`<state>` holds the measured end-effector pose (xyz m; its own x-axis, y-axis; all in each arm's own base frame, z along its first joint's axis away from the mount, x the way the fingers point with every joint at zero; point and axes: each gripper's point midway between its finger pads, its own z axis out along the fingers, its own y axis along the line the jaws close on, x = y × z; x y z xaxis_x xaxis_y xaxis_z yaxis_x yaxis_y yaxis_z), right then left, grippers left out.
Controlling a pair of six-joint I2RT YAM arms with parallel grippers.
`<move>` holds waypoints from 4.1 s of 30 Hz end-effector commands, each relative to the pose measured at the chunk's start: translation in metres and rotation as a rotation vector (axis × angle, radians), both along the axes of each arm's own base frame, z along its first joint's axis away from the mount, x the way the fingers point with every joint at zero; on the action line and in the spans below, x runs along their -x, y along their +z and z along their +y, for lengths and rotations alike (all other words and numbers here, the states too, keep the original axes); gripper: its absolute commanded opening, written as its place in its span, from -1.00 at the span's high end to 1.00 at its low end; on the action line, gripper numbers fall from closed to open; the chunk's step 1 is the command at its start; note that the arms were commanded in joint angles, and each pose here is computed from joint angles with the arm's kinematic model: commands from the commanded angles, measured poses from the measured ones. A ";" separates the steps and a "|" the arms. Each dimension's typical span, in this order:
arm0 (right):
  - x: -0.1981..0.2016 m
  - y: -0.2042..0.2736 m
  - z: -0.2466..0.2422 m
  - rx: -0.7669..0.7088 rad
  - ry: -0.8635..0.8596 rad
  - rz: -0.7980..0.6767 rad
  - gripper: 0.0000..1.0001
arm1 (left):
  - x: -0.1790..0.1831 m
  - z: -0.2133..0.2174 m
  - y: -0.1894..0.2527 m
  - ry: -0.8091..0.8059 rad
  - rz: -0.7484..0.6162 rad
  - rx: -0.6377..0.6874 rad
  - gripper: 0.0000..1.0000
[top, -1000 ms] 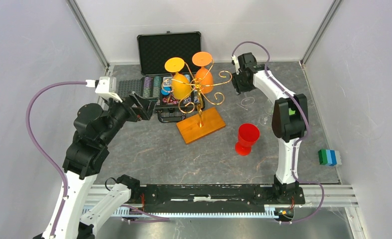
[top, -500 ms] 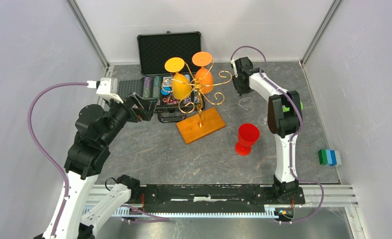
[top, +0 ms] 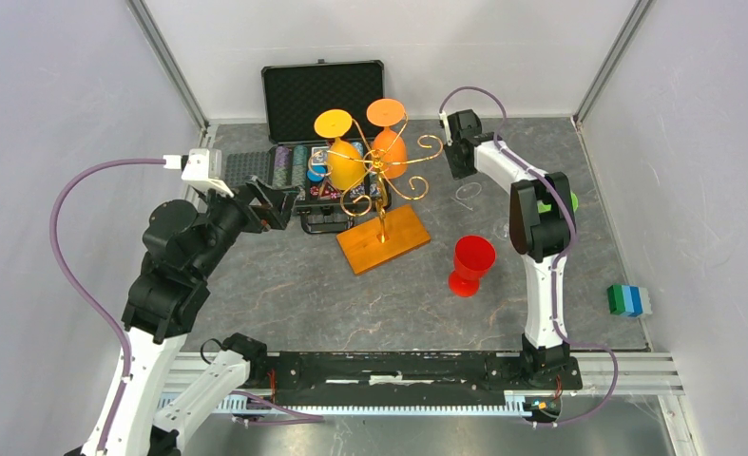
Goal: Take the wine glass off the wine glass rack
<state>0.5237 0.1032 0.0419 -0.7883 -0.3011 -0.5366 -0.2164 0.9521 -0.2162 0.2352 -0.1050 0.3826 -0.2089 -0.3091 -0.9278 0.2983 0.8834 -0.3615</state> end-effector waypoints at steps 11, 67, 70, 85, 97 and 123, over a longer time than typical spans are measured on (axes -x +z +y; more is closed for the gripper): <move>-0.007 0.100 0.007 -0.108 -0.006 -0.294 1.00 | 0.009 -0.014 0.034 -0.097 -0.087 0.033 -1.00; 0.208 0.292 0.020 -0.350 0.535 -1.518 0.99 | -0.117 -0.315 0.040 -0.573 0.226 0.159 0.12; 0.205 0.287 0.022 -0.347 0.538 -1.508 0.99 | -0.114 -0.317 0.029 -0.597 0.254 0.119 0.15; 0.197 0.274 0.017 -0.331 0.494 -1.475 0.96 | -0.103 -0.329 -0.004 -0.630 0.262 -0.048 0.96; 0.203 0.257 0.001 -0.338 0.399 -1.437 0.14 | -0.100 -0.348 -0.010 -0.582 0.158 -0.166 0.96; 0.251 0.301 -0.004 -0.306 0.473 -1.547 -0.60 | -0.114 -0.358 -0.058 -0.471 0.121 -0.405 0.95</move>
